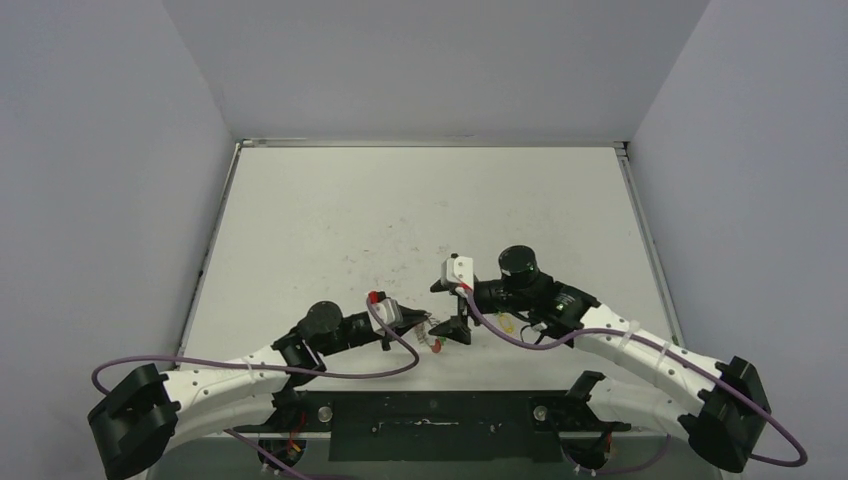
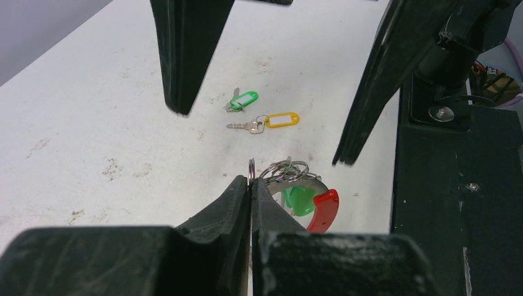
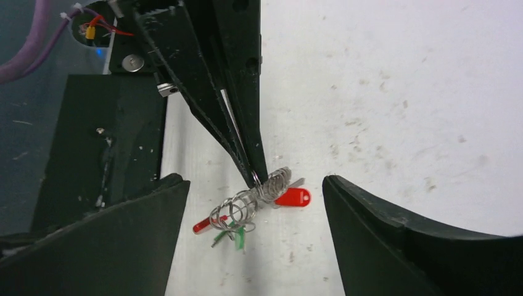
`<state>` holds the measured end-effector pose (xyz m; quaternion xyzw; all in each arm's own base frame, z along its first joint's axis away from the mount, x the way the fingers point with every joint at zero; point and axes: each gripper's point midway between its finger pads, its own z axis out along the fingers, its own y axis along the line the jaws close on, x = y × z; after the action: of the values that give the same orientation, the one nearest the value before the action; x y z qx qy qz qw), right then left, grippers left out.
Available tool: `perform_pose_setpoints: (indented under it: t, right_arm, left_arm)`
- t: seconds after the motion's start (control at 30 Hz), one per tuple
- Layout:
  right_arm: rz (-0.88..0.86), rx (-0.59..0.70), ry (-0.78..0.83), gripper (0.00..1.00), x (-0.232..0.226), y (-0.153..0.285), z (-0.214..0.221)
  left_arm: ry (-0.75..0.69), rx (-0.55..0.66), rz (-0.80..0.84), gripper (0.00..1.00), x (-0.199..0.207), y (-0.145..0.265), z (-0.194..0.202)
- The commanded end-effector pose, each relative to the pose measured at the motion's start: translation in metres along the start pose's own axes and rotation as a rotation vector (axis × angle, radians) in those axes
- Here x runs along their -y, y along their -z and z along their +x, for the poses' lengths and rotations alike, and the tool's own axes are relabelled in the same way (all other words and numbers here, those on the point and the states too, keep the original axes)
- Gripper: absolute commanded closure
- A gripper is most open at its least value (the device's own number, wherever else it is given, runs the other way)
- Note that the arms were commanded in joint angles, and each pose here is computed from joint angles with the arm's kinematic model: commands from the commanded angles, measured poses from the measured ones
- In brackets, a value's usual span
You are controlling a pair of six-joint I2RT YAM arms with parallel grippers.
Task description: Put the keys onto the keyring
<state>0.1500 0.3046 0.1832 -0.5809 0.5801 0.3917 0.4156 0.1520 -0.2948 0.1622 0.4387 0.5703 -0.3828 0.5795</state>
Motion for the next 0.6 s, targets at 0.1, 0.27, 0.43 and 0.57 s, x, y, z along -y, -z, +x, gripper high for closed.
perform_pose_setpoints:
  t: [0.1, 0.27, 0.43, 0.57]
  right_arm:
    - [0.198, 0.172, 0.215, 0.01, 0.016, 0.034, -0.049]
    - [0.323, 0.203, 0.236, 0.00, 0.026, 0.052, -0.053]
    - [0.384, 0.244, 0.294, 0.00, 0.027, 0.064, -0.057]
    - [0.325, 0.250, 0.348, 0.00, 0.017, 0.060, -0.056]
  left_arm:
    - [-0.048, 0.101, -0.027, 1.00, -0.002, 0.009, -0.027]
    - [-0.110, 0.115, -0.019, 1.00, 0.000, 0.019, -0.028]
    - [-0.297, 0.168, 0.047, 1.00, 0.011, 0.029, -0.036]
    - [-0.440, 0.190, 0.088, 1.00, 0.017, 0.035, -0.040]
